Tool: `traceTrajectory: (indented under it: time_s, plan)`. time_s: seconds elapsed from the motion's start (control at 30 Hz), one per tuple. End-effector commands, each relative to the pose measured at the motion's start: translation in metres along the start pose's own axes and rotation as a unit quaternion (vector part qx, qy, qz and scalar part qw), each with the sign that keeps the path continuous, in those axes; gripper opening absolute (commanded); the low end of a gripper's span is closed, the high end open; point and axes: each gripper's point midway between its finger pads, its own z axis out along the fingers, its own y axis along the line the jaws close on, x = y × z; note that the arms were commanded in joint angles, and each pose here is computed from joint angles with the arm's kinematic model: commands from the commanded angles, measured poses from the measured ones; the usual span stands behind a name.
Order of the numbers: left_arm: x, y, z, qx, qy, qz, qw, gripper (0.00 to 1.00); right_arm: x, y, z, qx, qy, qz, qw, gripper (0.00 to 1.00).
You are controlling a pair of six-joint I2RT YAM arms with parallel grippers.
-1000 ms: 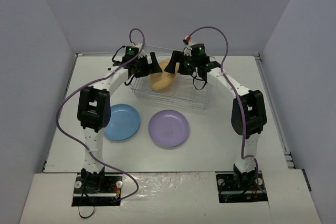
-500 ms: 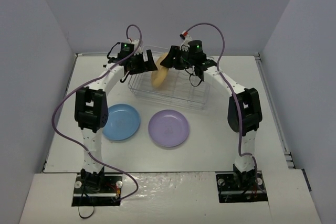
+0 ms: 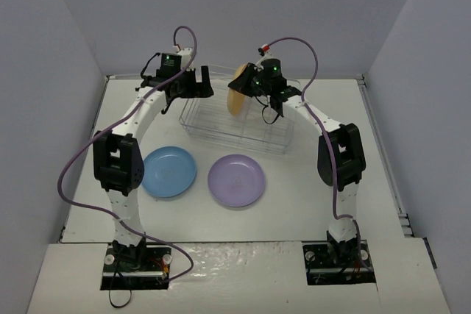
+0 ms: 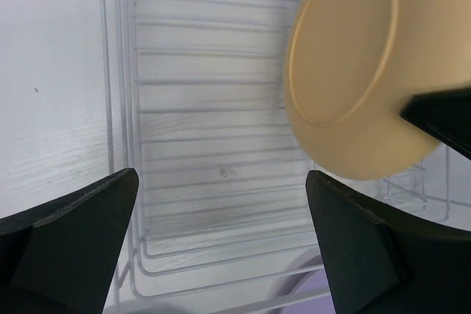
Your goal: Load the plates into the dish rack
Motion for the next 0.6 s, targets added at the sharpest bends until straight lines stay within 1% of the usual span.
traceTrajectory:
  time_s: [0.0,0.07,0.13,0.17,0.2,0.23,0.3,0.37,0.43,0.57]
  plan:
    - [-0.058,-0.036,-0.074,0.029,-0.103,0.116,0.987,0.97,-0.045,0.042,-0.017,-0.051,-0.082,0.021,0.995,0.00]
    - [-0.060,-0.053,-0.087,0.048,-0.125,0.150,0.980,0.97,-0.053,0.052,-0.018,-0.073,-0.097,0.038,0.992,0.00]
    - [-0.054,-0.072,-0.090,0.068,-0.134,0.180,0.972,0.97,-0.060,0.064,-0.020,-0.096,-0.105,0.065,0.988,0.00]
    - [-0.055,-0.072,-0.092,0.068,-0.139,0.189,0.970,0.97,-0.064,0.068,-0.021,-0.104,-0.112,0.062,0.986,0.00]
    - [-0.051,-0.081,-0.093,0.066,-0.147,0.209,0.965,0.97,-0.071,0.080,-0.025,-0.125,-0.120,0.074,0.982,0.00]
    - [-0.044,-0.087,-0.090,0.073,-0.139,0.211,0.965,0.97,-0.072,0.082,-0.026,-0.128,-0.118,0.086,0.981,0.00]
    - [-0.048,-0.102,-0.096,0.063,-0.164,0.234,0.956,0.97,-0.083,0.103,-0.036,-0.166,-0.125,0.111,0.972,0.00]
    - [-0.053,-0.106,-0.100,0.046,-0.180,0.251,0.950,0.97,-0.090,0.117,-0.045,-0.190,-0.128,0.118,0.966,0.00]
    - [-0.057,-0.112,-0.105,0.030,-0.192,0.268,0.944,0.97,-0.096,0.128,-0.056,-0.207,-0.124,0.142,0.960,0.00]
    - [-0.064,-0.116,-0.113,0.031,-0.218,0.274,0.936,0.97,-0.098,0.130,-0.074,-0.209,-0.126,0.171,0.955,0.00]
